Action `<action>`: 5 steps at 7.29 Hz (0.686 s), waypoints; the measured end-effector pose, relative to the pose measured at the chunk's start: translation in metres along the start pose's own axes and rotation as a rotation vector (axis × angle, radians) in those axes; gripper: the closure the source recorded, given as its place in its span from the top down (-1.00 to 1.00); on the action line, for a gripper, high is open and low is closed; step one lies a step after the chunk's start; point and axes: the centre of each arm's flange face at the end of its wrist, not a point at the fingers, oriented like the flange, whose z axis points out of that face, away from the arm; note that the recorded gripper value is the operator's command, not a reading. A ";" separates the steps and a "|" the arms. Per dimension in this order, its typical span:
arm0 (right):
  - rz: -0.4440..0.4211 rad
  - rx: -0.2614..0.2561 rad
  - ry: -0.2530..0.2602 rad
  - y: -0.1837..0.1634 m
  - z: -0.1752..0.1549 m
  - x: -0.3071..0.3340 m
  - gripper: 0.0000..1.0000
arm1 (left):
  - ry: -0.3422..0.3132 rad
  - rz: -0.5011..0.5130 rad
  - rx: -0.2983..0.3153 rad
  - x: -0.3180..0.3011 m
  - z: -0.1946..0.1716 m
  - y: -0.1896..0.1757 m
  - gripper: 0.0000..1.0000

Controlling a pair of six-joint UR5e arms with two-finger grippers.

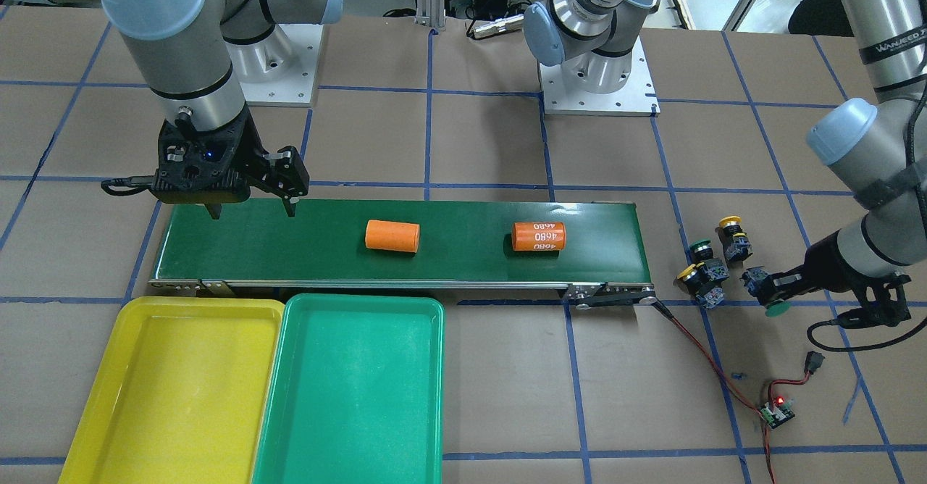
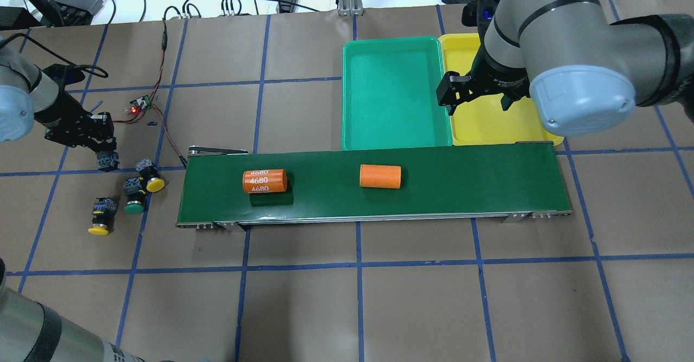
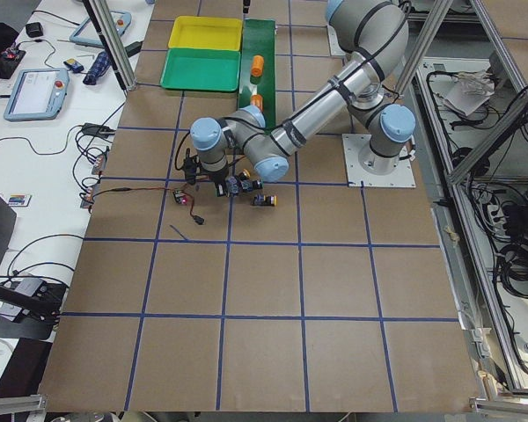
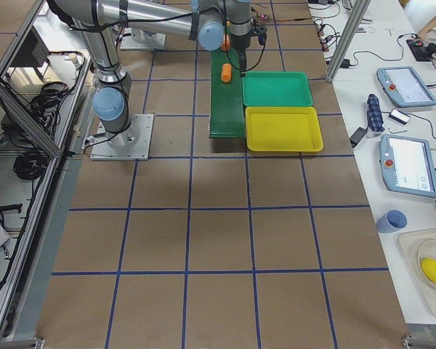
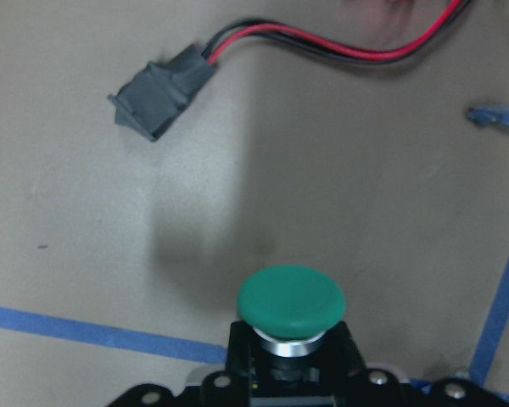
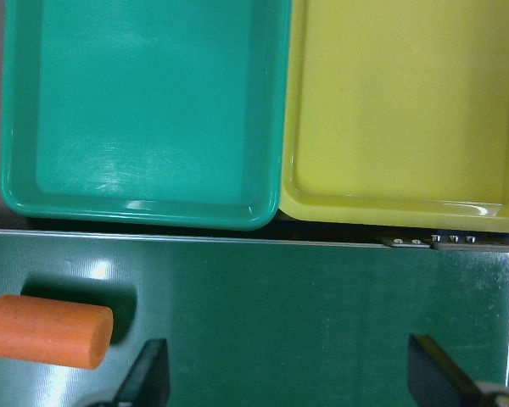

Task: Sort buttons by color to trays
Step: 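Grasp the green-capped push button with the left gripper, then place the green-capped button on the belt and release it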

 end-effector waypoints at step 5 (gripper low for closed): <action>-0.001 0.004 0.000 -0.001 -0.001 0.000 1.00 | 0.008 0.262 -0.076 0.174 -0.026 0.065 -1.00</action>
